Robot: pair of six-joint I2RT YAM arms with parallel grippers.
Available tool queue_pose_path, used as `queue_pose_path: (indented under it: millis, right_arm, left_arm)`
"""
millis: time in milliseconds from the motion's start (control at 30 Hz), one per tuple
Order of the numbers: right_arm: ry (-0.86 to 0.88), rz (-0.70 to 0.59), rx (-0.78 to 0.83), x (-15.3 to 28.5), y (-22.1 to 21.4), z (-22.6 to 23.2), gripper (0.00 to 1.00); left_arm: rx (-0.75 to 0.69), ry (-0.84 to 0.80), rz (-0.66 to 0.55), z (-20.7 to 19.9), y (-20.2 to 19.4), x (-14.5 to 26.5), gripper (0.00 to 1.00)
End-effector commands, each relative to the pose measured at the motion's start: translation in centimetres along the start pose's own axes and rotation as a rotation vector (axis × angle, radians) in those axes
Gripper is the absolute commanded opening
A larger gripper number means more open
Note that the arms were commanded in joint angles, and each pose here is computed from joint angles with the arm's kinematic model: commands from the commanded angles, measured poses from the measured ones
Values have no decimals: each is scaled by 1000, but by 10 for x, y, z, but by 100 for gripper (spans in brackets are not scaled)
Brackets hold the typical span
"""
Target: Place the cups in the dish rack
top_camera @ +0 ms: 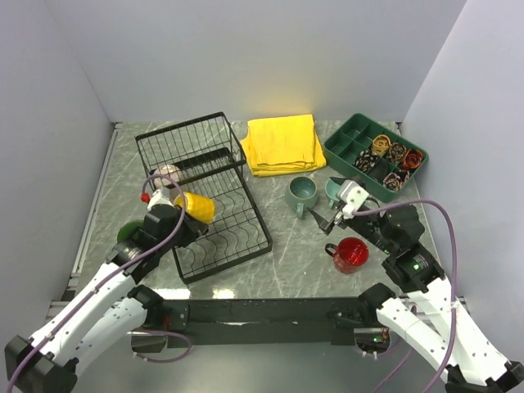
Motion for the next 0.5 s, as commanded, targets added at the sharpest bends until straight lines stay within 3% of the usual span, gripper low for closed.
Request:
queue_pose_path:
  millis: [0, 467]
  right_arm:
    - [-84, 26, -39, 14, 1, -10, 100]
    - [-105, -38, -98, 17, -2, -14, 100]
  left_arm:
    - [-11, 181, -149, 17, 23, -13, 1]
    - [-97, 473, -145, 56, 17, -55, 1]
Point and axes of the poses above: each gripper's point midway between its finger pads, its own x axis back along the fingers, its own z axis along the line the jaws close on, y = z × x, the point moved 5 cm from there along x, back along the fingers, and after that the axes turned 13 degrees about -x, right-handed, at the moved point
